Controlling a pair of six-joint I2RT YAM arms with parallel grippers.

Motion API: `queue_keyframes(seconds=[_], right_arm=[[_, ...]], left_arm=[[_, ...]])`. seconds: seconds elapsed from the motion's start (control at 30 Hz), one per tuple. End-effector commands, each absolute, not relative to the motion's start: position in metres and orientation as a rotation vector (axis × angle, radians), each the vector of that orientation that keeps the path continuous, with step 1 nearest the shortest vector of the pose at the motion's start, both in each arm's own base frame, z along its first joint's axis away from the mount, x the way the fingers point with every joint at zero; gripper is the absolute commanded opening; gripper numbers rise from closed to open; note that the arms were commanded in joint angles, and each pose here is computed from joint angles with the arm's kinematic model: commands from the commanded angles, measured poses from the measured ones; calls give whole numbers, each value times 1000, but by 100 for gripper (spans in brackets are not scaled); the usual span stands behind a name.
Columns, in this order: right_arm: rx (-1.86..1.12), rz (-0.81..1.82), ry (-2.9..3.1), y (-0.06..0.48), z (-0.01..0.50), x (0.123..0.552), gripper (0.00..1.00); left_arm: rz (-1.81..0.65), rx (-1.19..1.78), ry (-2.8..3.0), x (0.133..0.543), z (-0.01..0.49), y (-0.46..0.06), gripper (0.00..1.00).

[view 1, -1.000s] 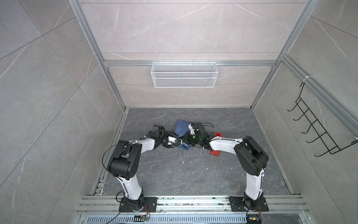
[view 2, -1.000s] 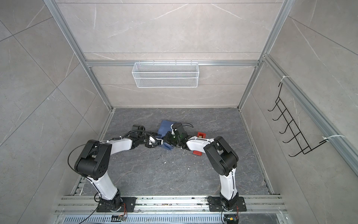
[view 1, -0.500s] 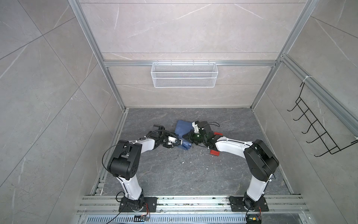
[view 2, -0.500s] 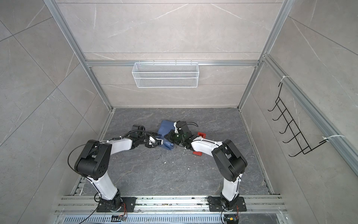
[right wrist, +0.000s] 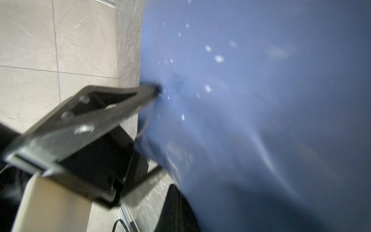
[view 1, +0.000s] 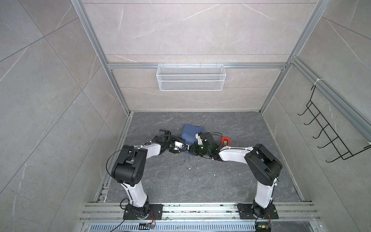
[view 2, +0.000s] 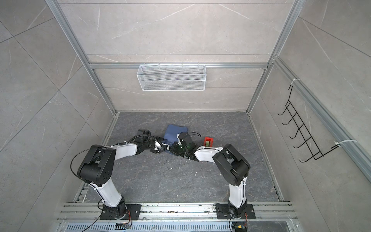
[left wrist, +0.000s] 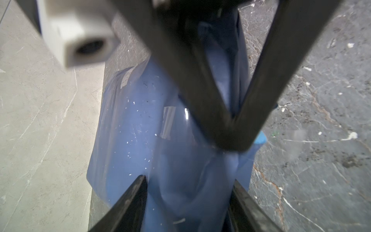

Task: Wrap a gift box in wrapping paper
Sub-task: Stick the wrapping paper to the gift box.

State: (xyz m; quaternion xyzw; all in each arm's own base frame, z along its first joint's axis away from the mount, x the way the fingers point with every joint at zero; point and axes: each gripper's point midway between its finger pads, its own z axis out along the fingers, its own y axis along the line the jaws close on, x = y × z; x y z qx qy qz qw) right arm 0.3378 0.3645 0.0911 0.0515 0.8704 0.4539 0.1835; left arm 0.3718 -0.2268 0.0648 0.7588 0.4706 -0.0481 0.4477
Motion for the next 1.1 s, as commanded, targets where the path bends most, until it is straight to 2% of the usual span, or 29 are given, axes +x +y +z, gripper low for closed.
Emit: queue_keyframes(seconds=[0.0, 0.2, 0.33, 0.73, 1.07], right_arm=[[60, 1317, 2265, 362, 132, 336, 0], [-55, 1279, 2269, 377, 118, 306, 0], [-69, 1229, 2291, 380, 101, 302, 0], [-5, 1098, 2303, 384, 58, 328, 0], [117, 930, 2242, 367, 50, 347, 0]], left_arm=[[-313, 2042, 1450, 318, -13, -206, 62], [-308, 2032, 1453, 319, -11, -205, 62], [-311, 2031, 1456, 319, -10, -205, 62], [-313, 2030, 1452, 320, -11, -206, 62], [-310, 2029, 1448, 318, -7, -207, 62]])
